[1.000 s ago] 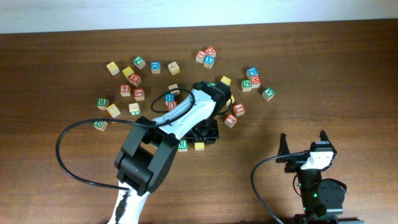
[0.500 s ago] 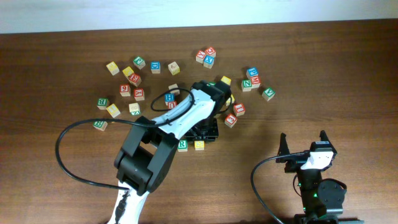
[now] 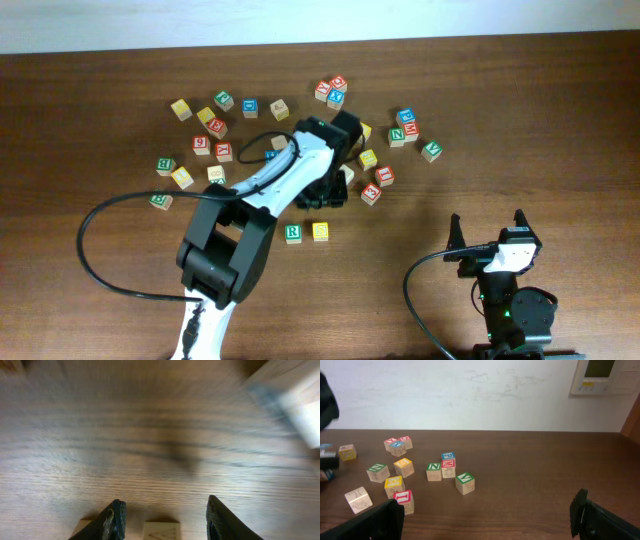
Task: Spell out RSS
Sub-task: 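Lift the left gripper and move it to the upper-left block cluster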
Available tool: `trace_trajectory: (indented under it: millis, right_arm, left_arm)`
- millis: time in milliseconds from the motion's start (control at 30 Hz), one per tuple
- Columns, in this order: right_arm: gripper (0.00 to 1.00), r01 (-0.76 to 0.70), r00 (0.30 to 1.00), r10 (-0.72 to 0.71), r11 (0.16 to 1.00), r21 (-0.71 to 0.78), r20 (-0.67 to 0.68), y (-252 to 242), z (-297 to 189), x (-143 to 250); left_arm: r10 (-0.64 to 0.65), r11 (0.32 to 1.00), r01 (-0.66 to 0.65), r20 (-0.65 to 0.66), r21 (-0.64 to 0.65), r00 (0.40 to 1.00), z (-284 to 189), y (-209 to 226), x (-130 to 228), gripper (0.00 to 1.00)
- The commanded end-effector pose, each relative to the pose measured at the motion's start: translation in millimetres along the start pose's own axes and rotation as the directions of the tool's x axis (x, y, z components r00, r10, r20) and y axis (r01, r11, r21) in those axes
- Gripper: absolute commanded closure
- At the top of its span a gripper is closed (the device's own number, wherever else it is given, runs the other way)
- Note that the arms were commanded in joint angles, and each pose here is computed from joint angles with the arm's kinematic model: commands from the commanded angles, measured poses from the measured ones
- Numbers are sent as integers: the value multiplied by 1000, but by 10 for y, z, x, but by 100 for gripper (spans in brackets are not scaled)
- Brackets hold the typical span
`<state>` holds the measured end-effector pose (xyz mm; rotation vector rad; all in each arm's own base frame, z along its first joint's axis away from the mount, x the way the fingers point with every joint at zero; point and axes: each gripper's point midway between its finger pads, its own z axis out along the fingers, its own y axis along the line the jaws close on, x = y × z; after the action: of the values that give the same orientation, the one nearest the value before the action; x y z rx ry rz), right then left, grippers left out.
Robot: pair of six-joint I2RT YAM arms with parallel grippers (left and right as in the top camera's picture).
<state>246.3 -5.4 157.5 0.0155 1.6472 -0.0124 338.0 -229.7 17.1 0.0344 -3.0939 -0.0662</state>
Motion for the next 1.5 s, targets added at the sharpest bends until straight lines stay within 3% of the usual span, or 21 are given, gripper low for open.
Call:
trace_trajectory:
  millis: [0,167,233,300,367,400,833,1167,1467]
  right_arm:
    - [2,-4,1000,4,1000,16,-1,-33,-2,18]
    - [2,-4,1000,4,1000,16,-1,-33,-2,18]
    - [2,-4,1000,4,1000,16,-1,-33,-2,18]
    - [2,-4,1000,4,1000,16,-1,-33,-2,18]
    - [2,-4,1000,4,1000,16,-1,-33,-2,18]
    - [2,-4,1000,4,1000,16,-1,-33,-2,18]
    - [2,-4,1000,4,1000,16,-1,-33,-2,18]
    - [2,-4,1000,4,1000,16,-1,-33,-2,18]
    - [2,-4,1000,4,1000,16,-1,-33,-2,18]
  left_arm:
    - [4,999,-9,106,47,994,-476,24,-343,56]
    - [-62,996,50,161,76,985,-1040,336,-644,56]
    - [-84,994,68,204,84,975,-1242,558,-820,51]
    - [-134,991,124,233,57,963,-1306,823,-942,36]
    - [-178,984,173,216,43,960,-1288,1060,-973,4]
    - [-196,981,193,203,37,959,-1267,1156,-970,1]
    - [-340,938,345,108,-37,934,-1197,1946,-850,1]
    - [-519,852,518,17,-78,855,-1157,2724,-639,1]
    - [-544,836,546,44,-62,838,-1155,2765,-709,1]
